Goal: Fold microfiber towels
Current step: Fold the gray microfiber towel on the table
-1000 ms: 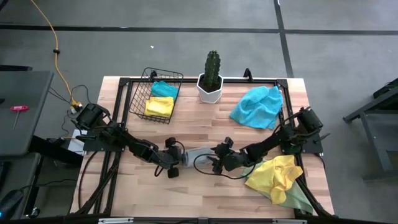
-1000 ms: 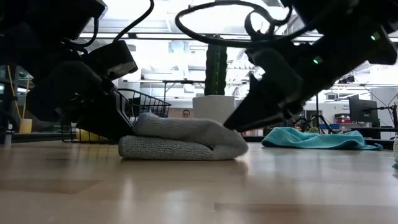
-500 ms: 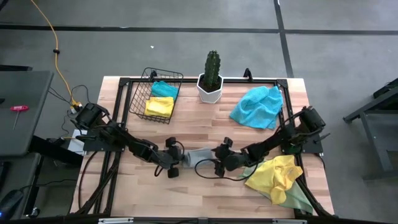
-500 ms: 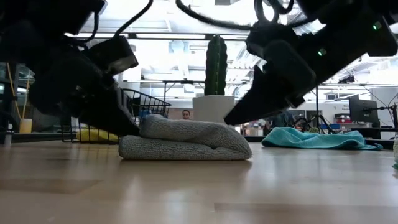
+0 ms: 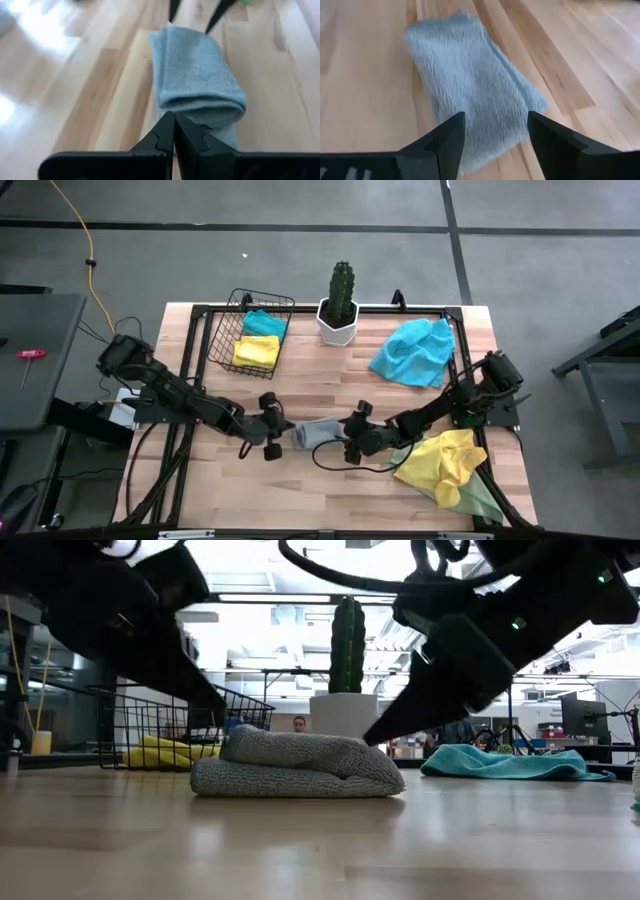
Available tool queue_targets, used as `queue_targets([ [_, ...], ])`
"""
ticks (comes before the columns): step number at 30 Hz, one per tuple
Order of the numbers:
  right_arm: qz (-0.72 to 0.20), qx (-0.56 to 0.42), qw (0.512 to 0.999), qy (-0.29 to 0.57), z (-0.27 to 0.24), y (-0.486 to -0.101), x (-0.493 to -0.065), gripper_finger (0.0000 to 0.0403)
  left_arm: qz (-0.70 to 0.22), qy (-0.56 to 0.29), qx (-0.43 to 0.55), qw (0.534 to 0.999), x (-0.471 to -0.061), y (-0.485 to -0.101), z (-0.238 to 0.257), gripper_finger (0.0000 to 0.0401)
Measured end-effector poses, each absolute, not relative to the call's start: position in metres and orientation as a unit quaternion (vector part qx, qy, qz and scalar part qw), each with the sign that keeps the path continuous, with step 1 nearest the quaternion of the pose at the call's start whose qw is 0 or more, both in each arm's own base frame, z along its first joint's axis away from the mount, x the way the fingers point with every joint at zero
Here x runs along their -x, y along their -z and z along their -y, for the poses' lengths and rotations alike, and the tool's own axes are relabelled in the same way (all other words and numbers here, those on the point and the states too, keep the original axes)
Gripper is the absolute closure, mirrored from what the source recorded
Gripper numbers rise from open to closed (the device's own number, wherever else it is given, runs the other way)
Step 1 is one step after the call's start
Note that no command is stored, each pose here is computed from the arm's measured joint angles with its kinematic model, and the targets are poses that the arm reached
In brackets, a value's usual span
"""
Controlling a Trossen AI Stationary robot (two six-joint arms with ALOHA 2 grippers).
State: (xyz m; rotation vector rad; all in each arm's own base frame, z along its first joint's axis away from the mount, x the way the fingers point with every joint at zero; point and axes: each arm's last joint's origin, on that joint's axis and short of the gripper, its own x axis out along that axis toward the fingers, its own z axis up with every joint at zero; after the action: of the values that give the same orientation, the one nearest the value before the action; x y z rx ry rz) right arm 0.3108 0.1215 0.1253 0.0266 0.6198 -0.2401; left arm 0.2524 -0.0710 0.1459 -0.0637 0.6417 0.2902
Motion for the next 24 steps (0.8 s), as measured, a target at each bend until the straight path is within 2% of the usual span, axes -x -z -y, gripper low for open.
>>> queue_targets([
  [7, -0.318, -0.004, 0.94, 0.122, -0.121, -0.123, -0.308, 0.0195, -0.233, -0.137, 0.044, 0.962, -0.26, -0.161, 0.077, 0.0401],
  [12, -0.313, -0.007, 0.942, 0.12, -0.121, -0.124, -0.309, 0.0195, -0.209, -0.11, 0.045, 0.971, -0.277, -0.148, 0.074, 0.0401],
  [19, -0.311, -0.01, 0.944, 0.107, -0.122, -0.124, -0.31, 0.0195, -0.25, -0.093, 0.043, 0.963, -0.298, -0.122, 0.072, 0.0401],
  [24, -0.319, -0.018, 0.944, 0.081, -0.12, -0.125, -0.313, 0.0195, -0.28, -0.036, 0.043, 0.958, -0.3, -0.114, 0.078, 0.0401],
])
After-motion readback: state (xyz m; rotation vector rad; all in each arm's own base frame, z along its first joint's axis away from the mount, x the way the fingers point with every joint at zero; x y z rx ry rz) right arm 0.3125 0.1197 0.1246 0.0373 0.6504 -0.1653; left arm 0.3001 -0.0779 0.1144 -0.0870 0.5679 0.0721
